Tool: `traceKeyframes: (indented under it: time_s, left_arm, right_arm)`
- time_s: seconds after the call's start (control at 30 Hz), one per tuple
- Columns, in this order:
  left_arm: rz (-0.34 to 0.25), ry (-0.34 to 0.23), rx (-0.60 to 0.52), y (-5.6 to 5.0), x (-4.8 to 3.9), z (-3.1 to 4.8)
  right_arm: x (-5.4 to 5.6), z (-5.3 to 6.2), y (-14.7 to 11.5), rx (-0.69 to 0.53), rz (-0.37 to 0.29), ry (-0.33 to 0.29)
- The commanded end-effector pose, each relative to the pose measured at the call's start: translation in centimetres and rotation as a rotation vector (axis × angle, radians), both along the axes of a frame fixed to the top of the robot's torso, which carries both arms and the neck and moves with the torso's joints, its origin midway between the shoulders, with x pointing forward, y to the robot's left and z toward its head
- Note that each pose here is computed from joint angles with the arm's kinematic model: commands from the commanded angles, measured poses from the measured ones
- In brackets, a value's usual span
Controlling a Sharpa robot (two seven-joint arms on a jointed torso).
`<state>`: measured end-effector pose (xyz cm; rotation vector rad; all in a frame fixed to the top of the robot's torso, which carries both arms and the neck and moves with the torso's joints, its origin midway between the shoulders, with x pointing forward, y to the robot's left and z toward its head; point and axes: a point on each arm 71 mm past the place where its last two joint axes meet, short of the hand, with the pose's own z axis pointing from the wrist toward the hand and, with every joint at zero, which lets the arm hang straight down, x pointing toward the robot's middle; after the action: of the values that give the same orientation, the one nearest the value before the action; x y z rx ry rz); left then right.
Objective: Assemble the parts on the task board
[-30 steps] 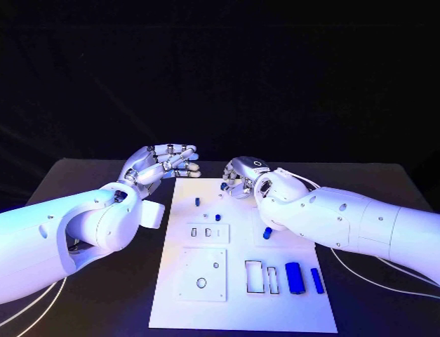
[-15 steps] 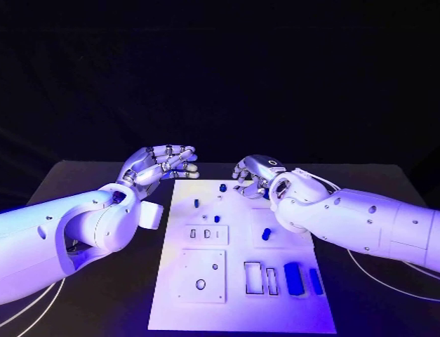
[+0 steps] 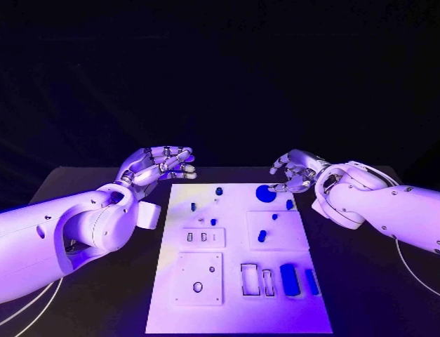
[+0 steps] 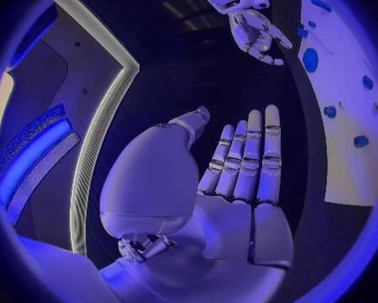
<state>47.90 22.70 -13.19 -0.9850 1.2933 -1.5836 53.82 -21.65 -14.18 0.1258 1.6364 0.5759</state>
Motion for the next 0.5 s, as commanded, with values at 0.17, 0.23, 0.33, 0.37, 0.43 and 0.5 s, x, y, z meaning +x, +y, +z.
traceKeyframes:
  time_s: [0.17, 0.23, 0.33, 0.37, 0.43, 0.5]
  left_arm:
    - [-0.018, -0.003, -0.013, 0.0, 0.09, 0.05]
    - [-0.016, -0.002, -0.013, 0.1, 0.17, 0.0]
    - [-0.014, -0.001, -0.012, 0.1, 0.26, -0.04]
    - [-0.013, -0.001, -0.012, 0.1, 0.27, -0.05]
    - [-0.013, -0.001, -0.011, 0.2, 0.31, -0.07]
    - [-0.014, 0.0, -0.012, 0.1, 0.33, -0.08]
  right_arm:
    - [0.6, -1.1, -0.7, -0.025, -0.019, 0.125]
    - [0.9, -1.4, -0.6, -0.032, -0.03, 0.127]
    - [1.2, -1.7, -0.3, -0.035, -0.043, 0.126]
    - [1.2, -1.8, -0.3, -0.035, -0.045, 0.126]
    - [1.4, -2.1, -0.1, -0.036, -0.051, 0.124]
    - [1.4, -2.4, 0.2, -0.036, -0.05, 0.125]
